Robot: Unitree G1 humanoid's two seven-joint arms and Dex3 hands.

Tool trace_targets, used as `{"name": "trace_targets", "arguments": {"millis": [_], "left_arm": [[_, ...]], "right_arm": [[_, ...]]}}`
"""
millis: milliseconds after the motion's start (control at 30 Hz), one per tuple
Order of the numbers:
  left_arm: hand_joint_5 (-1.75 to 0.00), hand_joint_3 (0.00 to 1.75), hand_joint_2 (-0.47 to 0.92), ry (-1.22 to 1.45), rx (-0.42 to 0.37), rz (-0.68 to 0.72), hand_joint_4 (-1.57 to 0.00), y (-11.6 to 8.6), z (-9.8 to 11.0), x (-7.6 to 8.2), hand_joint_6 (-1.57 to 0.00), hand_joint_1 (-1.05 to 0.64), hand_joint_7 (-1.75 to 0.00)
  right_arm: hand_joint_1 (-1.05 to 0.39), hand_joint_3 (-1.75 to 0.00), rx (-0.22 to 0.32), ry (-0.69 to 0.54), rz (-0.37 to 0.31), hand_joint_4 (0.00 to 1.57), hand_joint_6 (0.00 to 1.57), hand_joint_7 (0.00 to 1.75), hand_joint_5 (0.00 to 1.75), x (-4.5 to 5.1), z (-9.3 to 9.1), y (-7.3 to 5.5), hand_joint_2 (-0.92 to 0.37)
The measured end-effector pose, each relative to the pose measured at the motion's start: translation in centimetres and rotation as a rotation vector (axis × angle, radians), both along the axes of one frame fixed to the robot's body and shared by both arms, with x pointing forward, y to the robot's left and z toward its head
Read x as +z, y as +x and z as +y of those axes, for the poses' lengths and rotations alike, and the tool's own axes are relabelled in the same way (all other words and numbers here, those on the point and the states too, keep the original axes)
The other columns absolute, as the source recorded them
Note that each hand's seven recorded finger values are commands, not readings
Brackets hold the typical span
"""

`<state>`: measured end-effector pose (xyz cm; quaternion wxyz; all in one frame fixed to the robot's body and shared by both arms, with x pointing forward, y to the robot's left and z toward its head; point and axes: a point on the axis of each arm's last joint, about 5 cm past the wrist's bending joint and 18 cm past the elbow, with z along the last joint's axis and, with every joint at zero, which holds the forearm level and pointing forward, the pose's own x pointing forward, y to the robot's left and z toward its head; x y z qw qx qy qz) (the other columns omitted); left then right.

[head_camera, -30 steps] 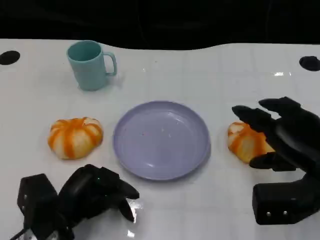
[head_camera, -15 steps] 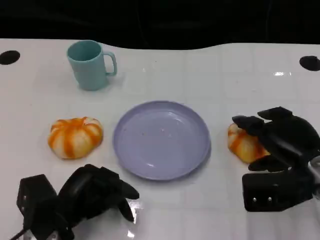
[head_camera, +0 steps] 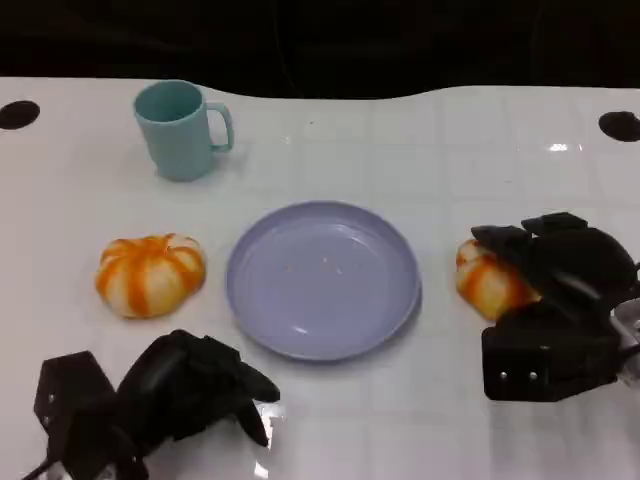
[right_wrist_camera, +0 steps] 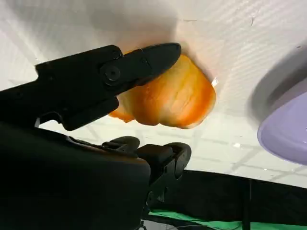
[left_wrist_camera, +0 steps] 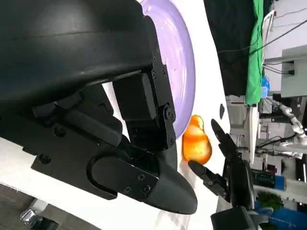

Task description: Grasp the bread from the table and place it into the plate.

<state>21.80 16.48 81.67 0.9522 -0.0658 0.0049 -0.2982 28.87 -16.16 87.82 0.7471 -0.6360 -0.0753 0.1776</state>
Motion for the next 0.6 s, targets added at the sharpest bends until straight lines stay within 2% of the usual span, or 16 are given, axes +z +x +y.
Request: {"name": "trace_targets", "arguments": {"millis": [67, 100, 200, 300, 333, 400, 433, 500, 533, 600], "left_arm": [[-0.82, 0.05, 0.92, 0.001, 0.0, -0.002, -1.35, 0.02, 0.01, 0.04, -1.57, -1.05, -0.07], [-0.82, 0.05, 0.92, 0.001, -0.001, -0.004, -1.35, 0.03, 0.01, 0.06, -1.57, -1.05, -0.07], [-0.82, 0.04, 0.92, 0.001, 0.0, -0.004, -1.34, 0.03, 0.02, 0.06, -1.57, -1.05, -0.07], [-0.82, 0.05, 0.92, 0.0, 0.0, -0.004, -1.34, 0.02, 0.03, 0.05, -1.57, -1.05, -0.07], [-0.82, 0.05, 0.92, 0.0, 0.0, -0.004, -1.34, 0.01, 0.04, 0.05, -1.57, -1.05, -0.07], [-0.82, 0.04, 0.92, 0.001, 0.001, -0.004, -1.34, -0.01, 0.05, 0.04, -1.57, -1.05, -0.07], [-0.82, 0.04, 0.92, 0.0, 0.001, -0.004, -1.34, -0.02, 0.05, 0.04, -1.57, -1.05, -0.07], [-0.82, 0.04, 0.92, -0.001, 0.002, -0.004, -1.34, -0.06, 0.07, 0.02, -1.57, -1.05, -0.06], [-0.82, 0.04, 0.92, -0.004, 0.004, -0.004, -1.34, -0.07, 0.08, 0.01, -1.57, -1.05, -0.06], [-0.82, 0.04, 0.92, -0.005, 0.005, -0.003, -1.34, -0.09, 0.09, 0.0, -1.57, -1.05, -0.06]], "right_arm": [[-0.63, -0.03, 0.0, 0.003, -0.001, 0.24, 0.31, 0.02, 0.25, -0.06, -0.01, 0.03, -0.92], [-0.6, -0.1, -0.001, 0.004, -0.001, 0.39, 0.41, 0.04, 0.28, -0.08, -0.03, 0.05, -0.92], [-0.54, -0.14, -0.01, 0.017, -0.019, 0.57, 0.53, 0.07, 0.3, -0.29, -0.05, 0.08, -0.92], [-0.44, -0.1, -0.02, 0.046, -0.033, 0.74, 0.64, 0.09, 0.39, -0.5, 0.05, 0.02, -0.91], [-0.37, -0.06, -0.019, 0.058, -0.04, 0.75, 0.76, 0.07, 0.73, -0.51, 0.13, 0.01, -0.9], [-0.27, -0.04, -0.018, 0.096, -0.065, 0.75, 0.93, 0.08, 1.18, -0.52, 0.34, -0.02, -0.89], [-0.22, -0.04, -0.016, 0.112, -0.078, 0.78, 1.0, 0.09, 1.29, -0.53, 0.43, -0.03, -0.9], [-0.18, -0.07, -0.015, 0.149, -0.105, 0.82, 1.08, 0.11, 1.39, -0.6, 0.56, -0.09, -0.91], [-0.16, -0.1, -0.012, 0.163, -0.116, 0.82, 1.14, 0.12, 1.54, -0.66, 0.59, -0.12, -0.92], [-0.14, -0.12, -0.011, 0.182, -0.13, 0.82, 1.17, 0.12, 1.62, -0.82, 0.58, -0.21, -0.92]]}}
